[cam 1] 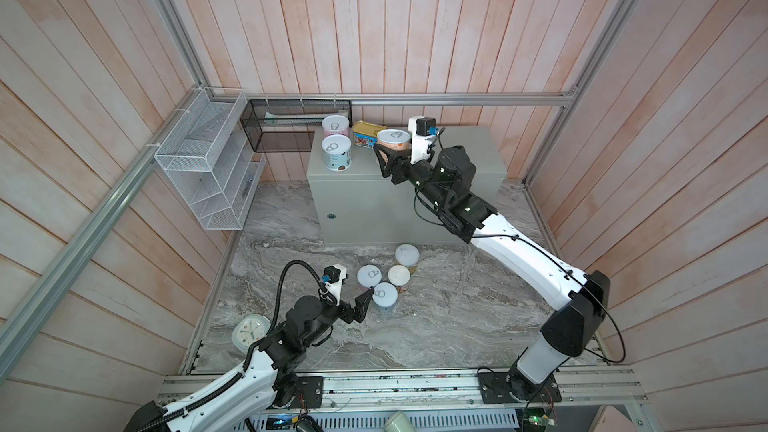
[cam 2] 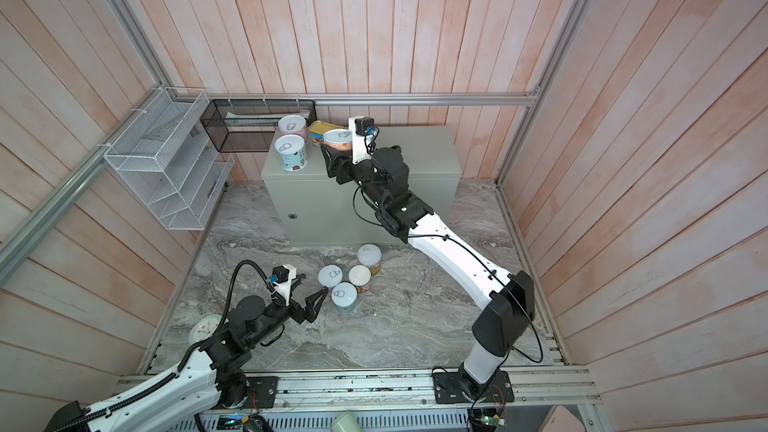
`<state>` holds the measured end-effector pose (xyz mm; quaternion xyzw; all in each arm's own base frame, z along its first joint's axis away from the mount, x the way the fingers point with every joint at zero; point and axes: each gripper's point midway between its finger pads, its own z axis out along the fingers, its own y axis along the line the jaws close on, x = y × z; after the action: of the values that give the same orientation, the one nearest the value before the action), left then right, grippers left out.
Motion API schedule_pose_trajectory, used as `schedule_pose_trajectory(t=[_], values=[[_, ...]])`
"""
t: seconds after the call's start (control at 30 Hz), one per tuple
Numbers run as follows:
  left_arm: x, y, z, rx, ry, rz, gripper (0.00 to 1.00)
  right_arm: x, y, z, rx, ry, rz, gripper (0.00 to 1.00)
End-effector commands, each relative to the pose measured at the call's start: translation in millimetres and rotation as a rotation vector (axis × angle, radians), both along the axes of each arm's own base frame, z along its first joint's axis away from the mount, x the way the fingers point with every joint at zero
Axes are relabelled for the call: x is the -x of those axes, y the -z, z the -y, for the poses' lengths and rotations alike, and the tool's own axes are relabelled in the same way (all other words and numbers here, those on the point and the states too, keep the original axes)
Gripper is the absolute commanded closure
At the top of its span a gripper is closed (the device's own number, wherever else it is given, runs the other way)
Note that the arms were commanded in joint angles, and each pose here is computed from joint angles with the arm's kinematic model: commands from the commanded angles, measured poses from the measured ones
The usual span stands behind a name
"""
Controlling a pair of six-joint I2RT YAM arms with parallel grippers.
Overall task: Place and organize the canned foods onto the counter
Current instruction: 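Raise the can with the right gripper toward the cabinet top while the left gripper withdraws, then lower the can onto the cabinet top beside the gold tin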
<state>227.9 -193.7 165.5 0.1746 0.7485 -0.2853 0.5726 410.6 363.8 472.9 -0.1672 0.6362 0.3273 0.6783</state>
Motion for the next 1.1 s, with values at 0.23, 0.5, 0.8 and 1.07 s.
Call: schedule_pose_trajectory(t=[0.23, 0.5, 0.8, 1.07], values=[[-4, 2, 4, -0.009, 0.003, 0.001, 0.00, -30, -2, -35, 0.071, -0.037, 0.050, 0.36], [-6, 5, 4, -0.019, 0.001, -0.005, 0.00, -46, 15, -43, 0.083, -0.012, 0.043, 0.35], [-8, 11, 6, -0.034, -0.002, -0.026, 0.00, -64, 22, -45, 0.089, -0.008, 0.044, 0.29], [-8, 12, 8, -0.033, 0.007, -0.036, 0.00, -69, 23, -48, 0.104, -0.014, 0.026, 0.11]])
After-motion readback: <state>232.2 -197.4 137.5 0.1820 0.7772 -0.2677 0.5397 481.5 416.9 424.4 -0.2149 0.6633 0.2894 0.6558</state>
